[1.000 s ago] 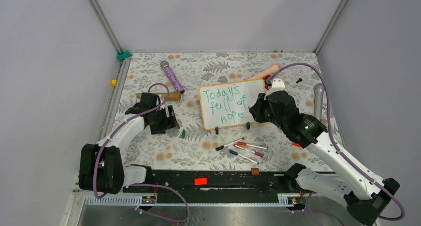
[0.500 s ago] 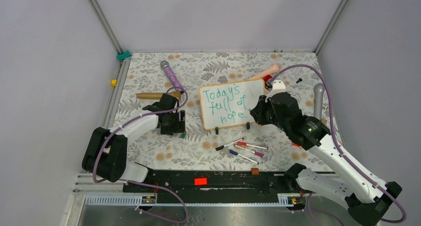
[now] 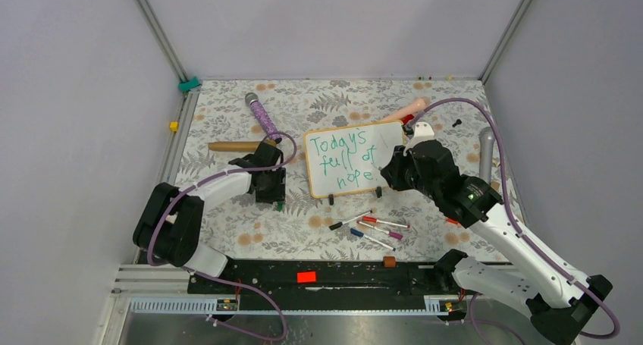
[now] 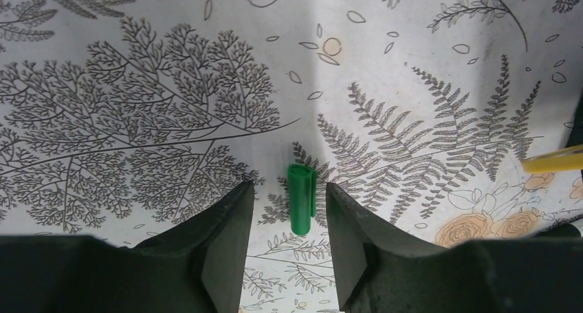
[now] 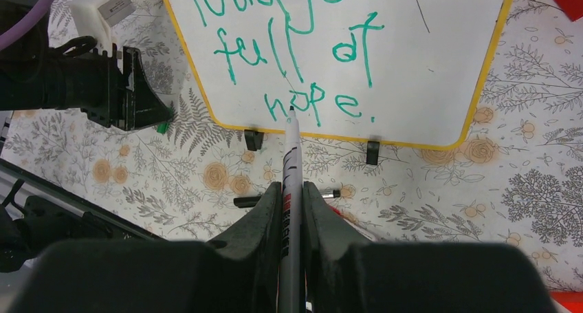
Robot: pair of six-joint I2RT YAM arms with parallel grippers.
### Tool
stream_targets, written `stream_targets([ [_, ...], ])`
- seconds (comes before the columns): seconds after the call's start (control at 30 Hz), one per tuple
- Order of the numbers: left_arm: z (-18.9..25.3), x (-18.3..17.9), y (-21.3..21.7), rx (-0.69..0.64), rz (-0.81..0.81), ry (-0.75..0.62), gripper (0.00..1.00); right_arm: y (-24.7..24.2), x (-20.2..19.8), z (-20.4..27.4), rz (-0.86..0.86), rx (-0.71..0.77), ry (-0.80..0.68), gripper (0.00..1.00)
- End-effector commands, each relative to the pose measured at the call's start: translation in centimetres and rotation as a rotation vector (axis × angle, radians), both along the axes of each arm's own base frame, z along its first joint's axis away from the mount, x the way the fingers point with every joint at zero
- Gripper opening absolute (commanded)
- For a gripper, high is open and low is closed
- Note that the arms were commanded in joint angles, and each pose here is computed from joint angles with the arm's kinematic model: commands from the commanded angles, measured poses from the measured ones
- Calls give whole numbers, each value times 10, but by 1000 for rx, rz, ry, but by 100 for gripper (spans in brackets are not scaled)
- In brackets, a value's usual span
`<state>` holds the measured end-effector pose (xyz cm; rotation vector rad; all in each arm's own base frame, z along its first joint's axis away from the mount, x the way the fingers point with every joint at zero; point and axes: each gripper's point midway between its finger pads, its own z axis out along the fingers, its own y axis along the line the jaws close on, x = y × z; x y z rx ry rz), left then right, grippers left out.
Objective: Write a sentence on the whiteboard
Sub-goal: Pick up the pen cap from the center of the board.
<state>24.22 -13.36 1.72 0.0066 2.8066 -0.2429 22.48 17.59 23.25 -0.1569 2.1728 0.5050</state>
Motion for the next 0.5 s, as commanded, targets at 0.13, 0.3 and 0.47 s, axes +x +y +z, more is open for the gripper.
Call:
stream_targets([
  [0.13, -8, 8, -12, 26, 47, -27, 20, 4, -2, 5, 41, 17, -17, 0],
  [0.3, -5, 7, -13, 13, 99, -14, 0, 8, -10, 4, 94, 17, -2, 0],
  [0.47, 67, 20, -33, -124, 199, -67, 0, 23, -21, 10, 199, 68, -1, 0],
])
